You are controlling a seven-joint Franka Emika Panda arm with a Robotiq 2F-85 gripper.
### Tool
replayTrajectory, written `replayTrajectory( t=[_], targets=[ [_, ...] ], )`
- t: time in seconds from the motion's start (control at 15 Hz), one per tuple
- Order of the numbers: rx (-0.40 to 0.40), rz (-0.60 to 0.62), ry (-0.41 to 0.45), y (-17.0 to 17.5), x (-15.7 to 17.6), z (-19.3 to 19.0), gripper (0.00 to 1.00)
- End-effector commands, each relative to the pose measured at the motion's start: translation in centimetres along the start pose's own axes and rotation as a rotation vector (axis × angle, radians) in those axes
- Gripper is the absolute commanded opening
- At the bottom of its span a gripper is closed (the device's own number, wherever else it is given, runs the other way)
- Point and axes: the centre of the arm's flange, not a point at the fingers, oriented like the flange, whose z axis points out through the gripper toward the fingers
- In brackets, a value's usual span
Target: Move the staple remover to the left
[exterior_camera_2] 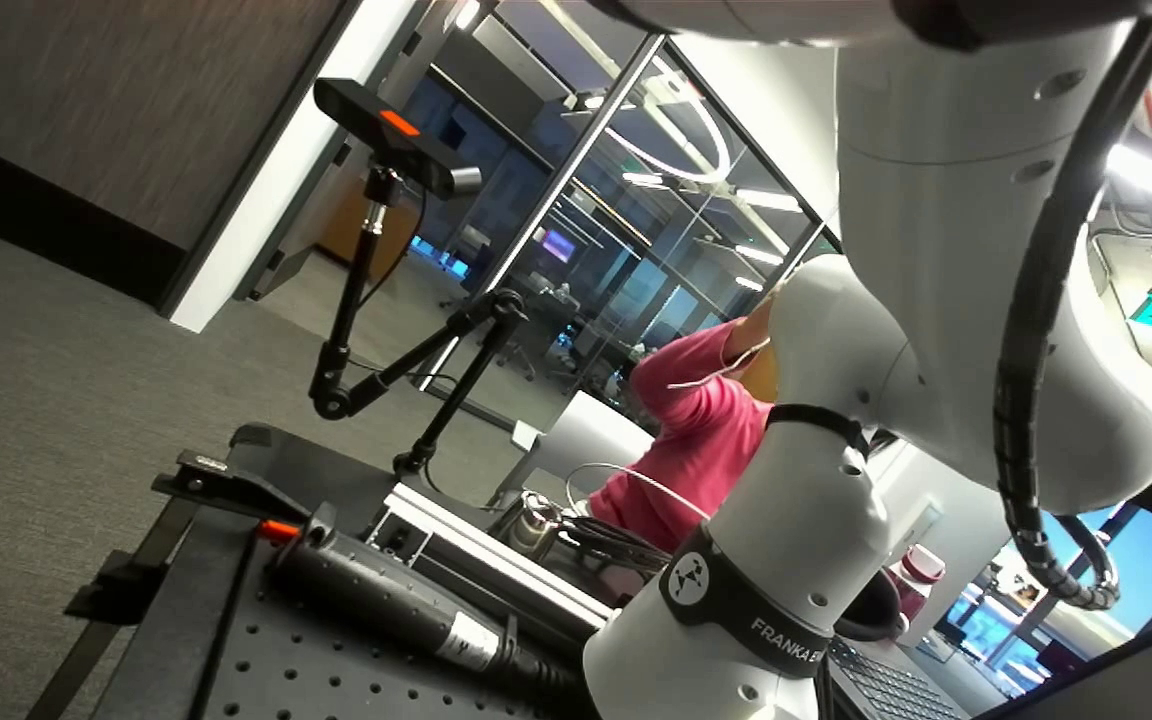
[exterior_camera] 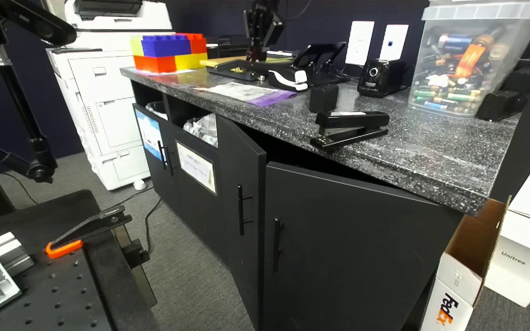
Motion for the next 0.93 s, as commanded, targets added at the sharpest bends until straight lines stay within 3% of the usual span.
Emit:
replayTrajectory(
  t=[0.0,0.27,0.87],
  targets=[
    [-0.024,-0.035,-0.007,-1.9,2.6,3.2,0.06],
    [-0.070,-0.033,0.024,0.8,3.8,5.1,0.06],
    [-0.087,-0.002,0.045,5.8,6.3,10.4,0.06]
  ],
)
